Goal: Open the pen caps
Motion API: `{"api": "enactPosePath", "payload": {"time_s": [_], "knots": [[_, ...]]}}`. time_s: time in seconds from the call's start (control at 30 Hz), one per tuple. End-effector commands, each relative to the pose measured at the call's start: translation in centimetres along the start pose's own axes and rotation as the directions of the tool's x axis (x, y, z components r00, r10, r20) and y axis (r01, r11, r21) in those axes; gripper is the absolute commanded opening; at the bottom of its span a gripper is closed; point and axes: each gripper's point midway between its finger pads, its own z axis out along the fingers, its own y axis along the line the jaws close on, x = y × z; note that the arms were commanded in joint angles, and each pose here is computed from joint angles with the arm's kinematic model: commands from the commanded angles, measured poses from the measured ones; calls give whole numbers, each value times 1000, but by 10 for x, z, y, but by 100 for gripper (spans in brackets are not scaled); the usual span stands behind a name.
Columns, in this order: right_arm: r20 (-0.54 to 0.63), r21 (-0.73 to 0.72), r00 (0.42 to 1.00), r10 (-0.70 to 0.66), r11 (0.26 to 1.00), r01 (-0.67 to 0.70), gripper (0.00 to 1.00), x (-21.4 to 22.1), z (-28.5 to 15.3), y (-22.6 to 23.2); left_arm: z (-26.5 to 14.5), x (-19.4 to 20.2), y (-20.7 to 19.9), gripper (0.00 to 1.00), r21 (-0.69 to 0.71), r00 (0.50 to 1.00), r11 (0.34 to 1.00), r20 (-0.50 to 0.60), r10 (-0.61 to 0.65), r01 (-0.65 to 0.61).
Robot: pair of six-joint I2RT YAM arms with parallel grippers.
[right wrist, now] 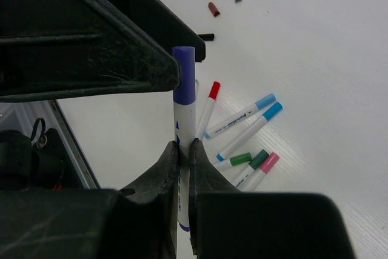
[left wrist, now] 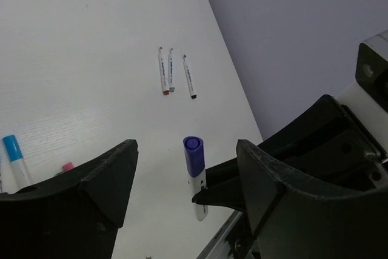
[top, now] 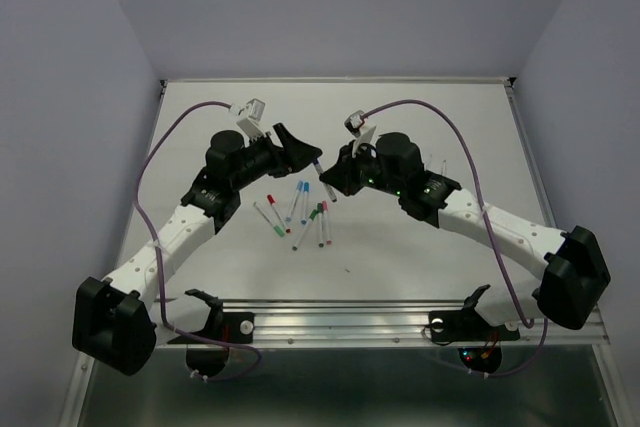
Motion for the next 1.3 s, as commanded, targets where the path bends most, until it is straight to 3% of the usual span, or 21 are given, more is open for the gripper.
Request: {"api": "enactPosePath", "payload": {"time_s": [0.0,0.27,0.43,0.53,0.67,0.8,0.97,1.13,1.27], "knots": [[121,-79,993,-12,997,22,1,-35,-7,20,2,-5,-16,74,67,999,997,21,25,-26],[108,-103,994,-21,994,32,1,-36,2,21,6,-4,-21,51,77,1000,997,20,21,-23],[81,-125,996,-26,992,36,1,-31,3,21,6,-7,-19,28,63,999,998,40,17,-20],[24,-156,998,-53,986,57,1,-17,3,23,6,-7,-16,25,48,999,999,46,10,-12],[-70,-275,992,-107,958,84,1,7,1,37,8,-9,-12,0,30,998,1000,58,3,-5],[-223,-398,963,-153,916,53,1,54,-2,44,9,-16,-8,0,0,996,1000,94,-12,12],[-433,-419,891,-138,906,-64,1,135,-18,53,10,-45,-1,0,-90,981,996,194,8,10],[-515,-450,850,-115,880,-154,1,177,-50,75,15,-87,8,0,-179,953,984,302,28,28],[-490,-467,868,-78,865,-186,1,170,-63,84,16,-108,18,0,-198,933,977,361,3,74]]}}
